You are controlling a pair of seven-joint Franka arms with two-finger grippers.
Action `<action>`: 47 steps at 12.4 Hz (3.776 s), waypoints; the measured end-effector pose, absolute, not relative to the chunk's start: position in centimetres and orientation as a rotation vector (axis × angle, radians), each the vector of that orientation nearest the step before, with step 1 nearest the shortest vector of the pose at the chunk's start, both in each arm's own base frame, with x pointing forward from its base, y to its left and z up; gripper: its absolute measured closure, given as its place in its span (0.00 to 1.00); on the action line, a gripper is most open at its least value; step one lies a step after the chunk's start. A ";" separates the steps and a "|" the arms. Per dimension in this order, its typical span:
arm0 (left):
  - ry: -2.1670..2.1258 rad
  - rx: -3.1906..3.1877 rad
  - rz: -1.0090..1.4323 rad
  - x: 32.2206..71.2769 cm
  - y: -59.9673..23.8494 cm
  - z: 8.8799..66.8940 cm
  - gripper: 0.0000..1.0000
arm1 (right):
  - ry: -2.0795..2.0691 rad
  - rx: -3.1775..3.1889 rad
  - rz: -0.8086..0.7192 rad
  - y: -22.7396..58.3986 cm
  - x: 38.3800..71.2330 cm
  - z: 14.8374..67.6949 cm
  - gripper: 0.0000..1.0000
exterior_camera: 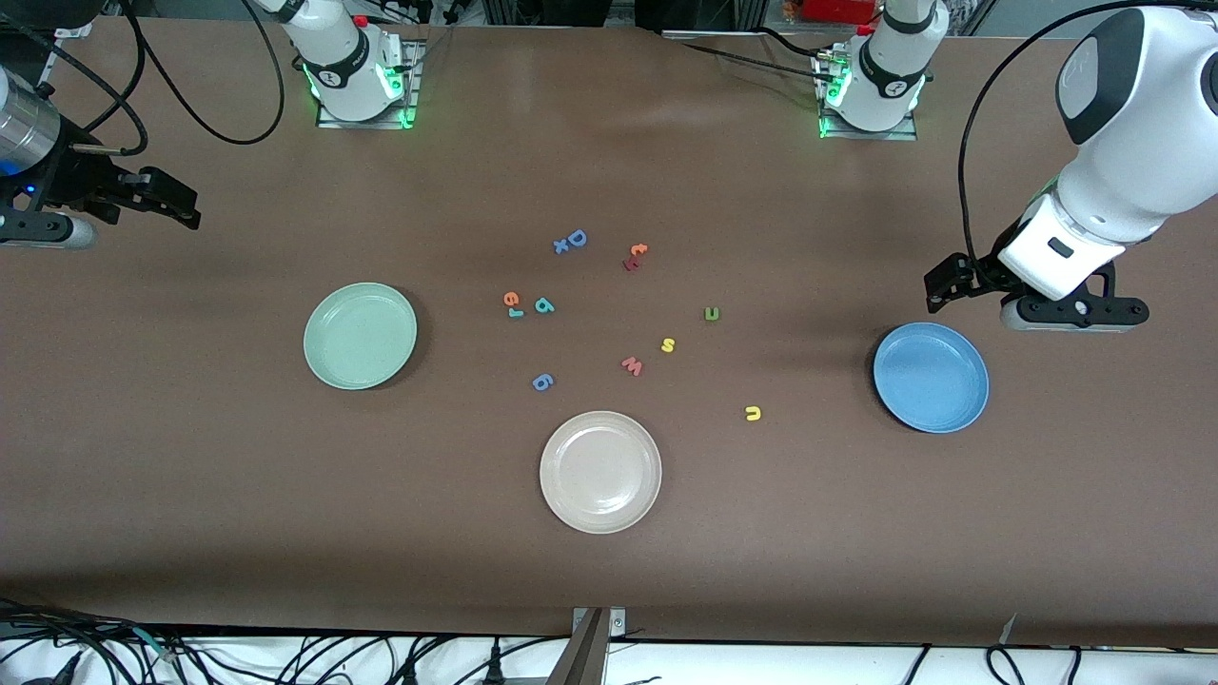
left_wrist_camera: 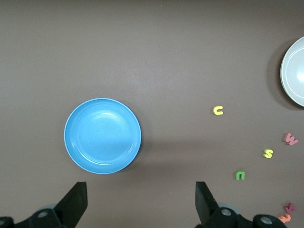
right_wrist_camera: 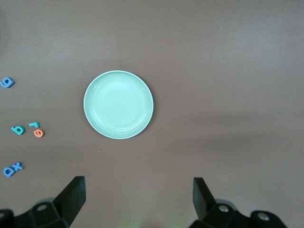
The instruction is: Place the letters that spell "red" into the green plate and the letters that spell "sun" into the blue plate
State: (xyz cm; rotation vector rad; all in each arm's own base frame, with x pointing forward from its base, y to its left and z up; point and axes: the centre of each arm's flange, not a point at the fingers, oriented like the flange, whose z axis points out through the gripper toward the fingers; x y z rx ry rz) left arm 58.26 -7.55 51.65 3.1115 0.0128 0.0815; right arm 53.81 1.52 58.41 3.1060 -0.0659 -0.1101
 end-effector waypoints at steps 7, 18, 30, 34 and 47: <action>0.014 3.106 0.122 58.7 -7.5 52.9 0.00 | -0.066 3.106 -0.110 1.5 53.8 58.4 0.00; 0.061 3.094 0.202 59.9 -5.7 56.2 0.00 | -0.066 3.106 -0.110 1.5 53.8 58.4 0.00; 0.060 3.095 0.177 60.0 -5.8 55.7 0.00 | -0.066 3.106 -0.110 1.5 53.8 58.4 0.00; 0.059 3.097 0.169 59.9 -5.8 55.6 0.00 | -0.066 3.106 -0.110 1.5 53.8 58.4 0.00; 0.056 3.098 0.153 59.8 -5.9 55.5 0.00 | -0.066 3.106 -0.110 1.5 53.8 58.4 0.00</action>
